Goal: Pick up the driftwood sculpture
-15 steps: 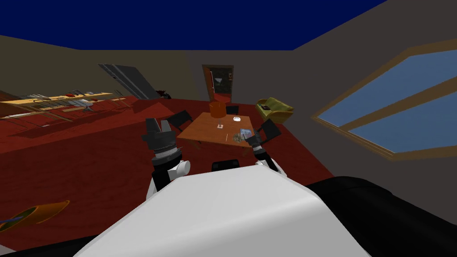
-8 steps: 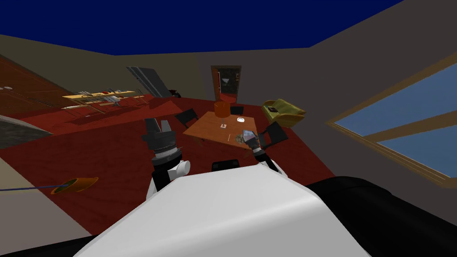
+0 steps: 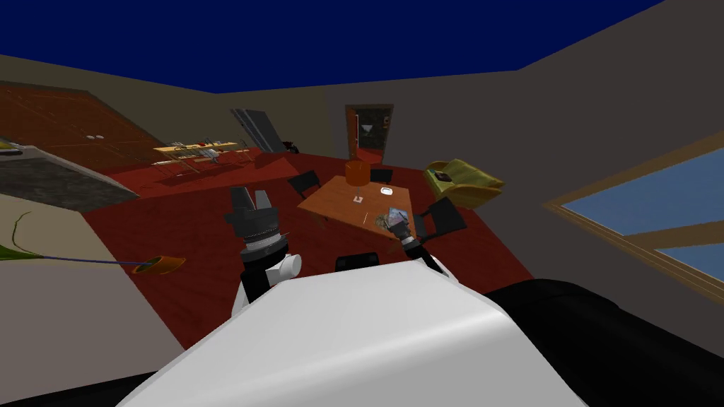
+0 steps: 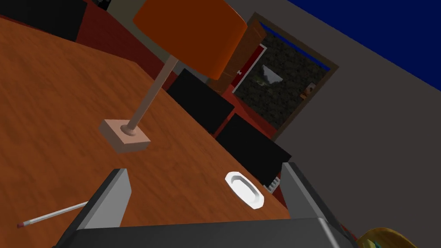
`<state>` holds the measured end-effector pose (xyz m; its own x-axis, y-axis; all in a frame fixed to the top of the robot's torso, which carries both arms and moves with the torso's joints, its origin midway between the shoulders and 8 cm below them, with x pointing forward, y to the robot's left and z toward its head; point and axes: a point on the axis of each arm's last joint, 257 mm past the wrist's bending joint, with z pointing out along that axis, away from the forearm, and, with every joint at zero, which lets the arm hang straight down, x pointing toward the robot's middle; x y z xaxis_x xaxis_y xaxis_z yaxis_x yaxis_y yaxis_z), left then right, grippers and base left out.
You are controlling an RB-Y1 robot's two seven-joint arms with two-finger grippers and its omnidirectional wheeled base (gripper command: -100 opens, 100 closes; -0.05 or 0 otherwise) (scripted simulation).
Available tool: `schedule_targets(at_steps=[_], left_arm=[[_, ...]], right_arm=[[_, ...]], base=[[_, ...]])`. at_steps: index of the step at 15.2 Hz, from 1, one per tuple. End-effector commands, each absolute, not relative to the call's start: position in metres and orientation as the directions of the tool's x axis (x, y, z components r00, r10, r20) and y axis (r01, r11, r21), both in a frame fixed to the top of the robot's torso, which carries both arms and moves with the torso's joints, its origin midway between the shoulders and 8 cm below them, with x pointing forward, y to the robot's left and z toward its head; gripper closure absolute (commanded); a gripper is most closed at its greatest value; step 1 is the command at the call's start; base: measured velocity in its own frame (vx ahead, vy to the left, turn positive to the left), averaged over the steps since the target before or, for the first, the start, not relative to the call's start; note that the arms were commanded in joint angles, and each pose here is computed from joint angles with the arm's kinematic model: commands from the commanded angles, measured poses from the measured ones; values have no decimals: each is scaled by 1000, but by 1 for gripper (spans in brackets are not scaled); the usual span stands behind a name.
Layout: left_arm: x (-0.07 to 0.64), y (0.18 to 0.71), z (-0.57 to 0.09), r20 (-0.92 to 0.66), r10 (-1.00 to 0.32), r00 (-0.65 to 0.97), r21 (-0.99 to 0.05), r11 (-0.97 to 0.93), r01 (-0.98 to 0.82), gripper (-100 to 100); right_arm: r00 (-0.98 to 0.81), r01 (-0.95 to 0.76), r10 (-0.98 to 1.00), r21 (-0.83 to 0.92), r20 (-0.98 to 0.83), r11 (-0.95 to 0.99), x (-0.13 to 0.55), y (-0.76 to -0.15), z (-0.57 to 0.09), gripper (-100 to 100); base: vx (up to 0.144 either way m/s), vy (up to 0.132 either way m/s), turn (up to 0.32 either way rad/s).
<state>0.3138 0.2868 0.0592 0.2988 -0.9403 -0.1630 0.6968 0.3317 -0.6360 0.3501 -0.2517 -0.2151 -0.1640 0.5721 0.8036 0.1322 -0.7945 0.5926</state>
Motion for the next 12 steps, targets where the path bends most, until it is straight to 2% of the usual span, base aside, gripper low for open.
schedule_targets(at_steps=[1, 2, 4, 5, 7, 9, 10, 12], left_arm=[[314, 287, 59, -163, -940, 299, -636, 332, 697, 0], [314, 287, 59, -163, -940, 299, -636, 332, 697, 0], [314, 287, 59, -163, -940, 299, -636, 332, 697, 0], [314, 287, 59, -163, -940, 299, -636, 332, 697, 0], [314, 287, 59, -163, -940, 299, -636, 332, 697, 0], [314, 287, 59, -163, -940, 299, -636, 332, 697, 0], [314, 287, 59, -163, -940, 299, -636, 332, 697, 0], [314, 287, 59, -163, -940, 299, -636, 332, 697, 0]], right_arm=[[-125, 166, 534, 548, 836, -820, 346, -254, -230, -100], [-122, 169, 516, 530, 848, -831, 346, -254, -230, -100], [-118, 171, 499, 513, 858, -841, 346, -254, -230, -100], [-61, 209, 472, 474, 879, -855, 338, -259, -252, -100], [-54, 211, 442, 443, 895, -871, 338, -259, -252, -100], [-49, 212, 424, 424, 904, -880, 338, -259, -252, -100], [13, 241, 397, 382, 918, -892, 329, -264, -273, -100], [23, 240, 362, 347, 932, -907, 329, -264, -273, -100]], base=[[-16, -51, 438], [-13, -49, 252], [-5, -28, -2], [-7, -30, 295], [-10, -56, 349], [-10, -29, -18], [-17, -26, 320], [-18, -50, 345]])
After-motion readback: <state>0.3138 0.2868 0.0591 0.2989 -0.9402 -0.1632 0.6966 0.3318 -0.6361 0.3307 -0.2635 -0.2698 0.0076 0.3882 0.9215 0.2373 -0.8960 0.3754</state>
